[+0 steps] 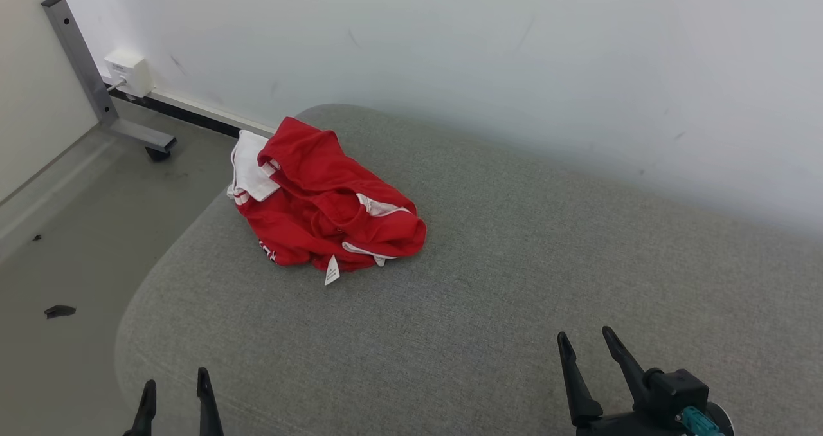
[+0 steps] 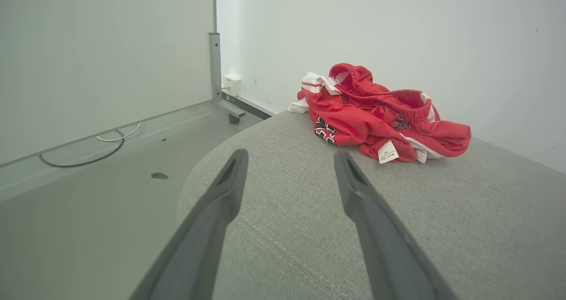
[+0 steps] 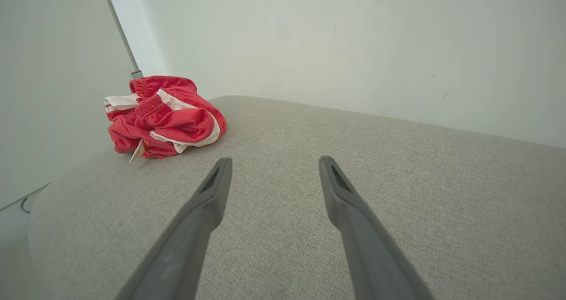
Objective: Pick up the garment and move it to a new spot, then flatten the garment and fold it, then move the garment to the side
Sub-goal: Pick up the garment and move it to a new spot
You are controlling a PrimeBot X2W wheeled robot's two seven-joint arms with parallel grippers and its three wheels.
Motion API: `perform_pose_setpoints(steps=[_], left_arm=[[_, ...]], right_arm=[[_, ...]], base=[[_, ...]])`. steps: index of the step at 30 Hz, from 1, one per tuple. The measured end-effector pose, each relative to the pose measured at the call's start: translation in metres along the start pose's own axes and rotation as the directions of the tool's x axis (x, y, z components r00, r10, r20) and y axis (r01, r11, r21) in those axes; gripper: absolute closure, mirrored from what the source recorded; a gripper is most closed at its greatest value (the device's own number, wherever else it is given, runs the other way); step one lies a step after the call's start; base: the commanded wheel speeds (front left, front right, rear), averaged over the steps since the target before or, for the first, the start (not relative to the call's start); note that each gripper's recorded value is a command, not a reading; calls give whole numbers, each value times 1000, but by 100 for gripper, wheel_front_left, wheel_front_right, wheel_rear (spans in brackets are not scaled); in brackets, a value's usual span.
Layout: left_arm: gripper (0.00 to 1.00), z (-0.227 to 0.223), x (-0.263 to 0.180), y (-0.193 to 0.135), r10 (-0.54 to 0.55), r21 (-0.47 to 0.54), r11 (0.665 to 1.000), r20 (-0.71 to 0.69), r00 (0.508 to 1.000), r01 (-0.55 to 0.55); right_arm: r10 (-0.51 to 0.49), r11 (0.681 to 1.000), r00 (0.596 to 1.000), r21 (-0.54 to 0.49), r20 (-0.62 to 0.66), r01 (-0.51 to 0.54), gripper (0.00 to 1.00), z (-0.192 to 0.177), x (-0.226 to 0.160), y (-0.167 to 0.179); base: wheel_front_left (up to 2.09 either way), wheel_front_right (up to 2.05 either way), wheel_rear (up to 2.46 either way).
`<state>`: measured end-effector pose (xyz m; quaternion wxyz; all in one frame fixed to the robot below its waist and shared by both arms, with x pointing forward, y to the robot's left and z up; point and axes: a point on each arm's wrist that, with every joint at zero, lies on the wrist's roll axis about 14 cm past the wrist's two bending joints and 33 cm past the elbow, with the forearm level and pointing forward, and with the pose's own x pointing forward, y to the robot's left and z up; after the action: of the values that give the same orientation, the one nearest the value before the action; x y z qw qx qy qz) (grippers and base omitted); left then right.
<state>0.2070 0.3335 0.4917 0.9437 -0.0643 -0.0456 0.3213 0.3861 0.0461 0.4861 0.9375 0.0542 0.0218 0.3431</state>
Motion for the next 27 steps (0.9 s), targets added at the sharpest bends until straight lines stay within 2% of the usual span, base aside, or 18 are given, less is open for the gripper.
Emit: perform_pose_setpoints(steps=[11,18,27], left_arm=[[0,-15,10,-16,-58,18,998,-49,997,59],[0,-10,53,-60,-202,28,978,-108,974,206],[0,-1,107,-104,-269,-62,963,-209,940,262]], right_arm=[[-11,1000,1000,1,6,11,0,2,0,-4],[-21,1000,1000,4,-4,21,0,-3,-8,-5],[-12,999,1000,-30,-13,12,0,-5,-17,-3]], base=[[0,0,0],[0,0,0],[0,0,0]])
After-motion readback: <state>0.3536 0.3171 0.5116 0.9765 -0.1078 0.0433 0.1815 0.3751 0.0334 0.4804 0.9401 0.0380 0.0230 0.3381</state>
